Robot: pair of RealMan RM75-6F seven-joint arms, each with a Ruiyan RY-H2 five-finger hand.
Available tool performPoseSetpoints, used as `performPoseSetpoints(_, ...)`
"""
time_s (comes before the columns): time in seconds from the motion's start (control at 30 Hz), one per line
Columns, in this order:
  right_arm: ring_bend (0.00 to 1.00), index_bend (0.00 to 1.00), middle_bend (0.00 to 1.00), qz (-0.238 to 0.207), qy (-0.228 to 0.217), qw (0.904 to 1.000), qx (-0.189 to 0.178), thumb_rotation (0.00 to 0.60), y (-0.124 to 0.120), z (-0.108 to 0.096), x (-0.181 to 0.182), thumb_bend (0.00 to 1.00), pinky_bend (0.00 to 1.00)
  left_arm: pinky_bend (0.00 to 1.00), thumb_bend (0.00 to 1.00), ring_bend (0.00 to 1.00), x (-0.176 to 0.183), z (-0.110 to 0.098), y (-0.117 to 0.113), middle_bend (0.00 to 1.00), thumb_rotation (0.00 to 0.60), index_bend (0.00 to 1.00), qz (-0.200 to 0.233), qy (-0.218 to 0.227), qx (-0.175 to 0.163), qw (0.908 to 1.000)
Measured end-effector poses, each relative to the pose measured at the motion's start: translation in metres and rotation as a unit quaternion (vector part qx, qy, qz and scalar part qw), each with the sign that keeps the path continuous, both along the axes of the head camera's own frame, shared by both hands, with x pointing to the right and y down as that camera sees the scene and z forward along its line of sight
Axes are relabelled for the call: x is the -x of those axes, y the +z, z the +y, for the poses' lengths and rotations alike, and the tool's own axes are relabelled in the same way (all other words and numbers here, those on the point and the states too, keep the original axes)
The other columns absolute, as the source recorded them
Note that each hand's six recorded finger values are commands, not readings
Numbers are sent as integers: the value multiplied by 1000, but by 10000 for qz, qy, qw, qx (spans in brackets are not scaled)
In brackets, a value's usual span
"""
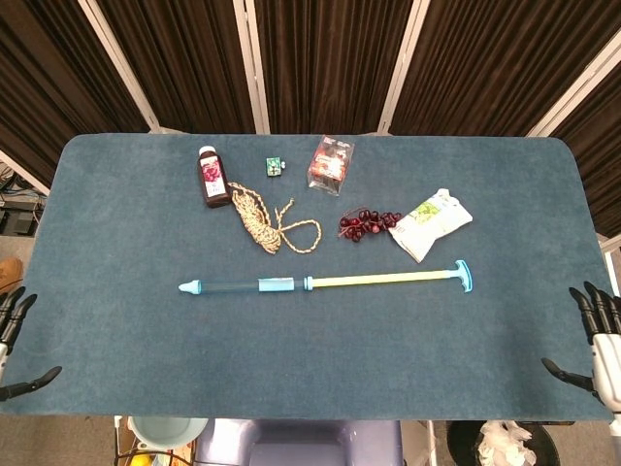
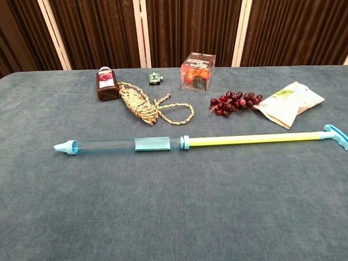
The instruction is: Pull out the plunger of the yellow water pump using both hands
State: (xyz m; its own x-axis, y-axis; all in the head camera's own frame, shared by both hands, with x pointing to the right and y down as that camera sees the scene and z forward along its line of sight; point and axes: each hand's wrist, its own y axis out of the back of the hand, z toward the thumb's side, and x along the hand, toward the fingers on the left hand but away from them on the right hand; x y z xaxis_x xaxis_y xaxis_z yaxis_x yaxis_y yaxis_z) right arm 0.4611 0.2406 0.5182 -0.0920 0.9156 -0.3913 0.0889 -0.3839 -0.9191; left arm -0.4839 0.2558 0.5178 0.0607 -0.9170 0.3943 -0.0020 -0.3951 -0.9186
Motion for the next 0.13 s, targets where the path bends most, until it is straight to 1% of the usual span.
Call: performPoseSetpoints(0.13, 0, 66, 0, -25, 45, 10000, -3, 600, -1, -1, -1, 100, 0, 9, 38, 0, 4, 0, -5, 0, 600, 0, 43, -49, -119, 9999)
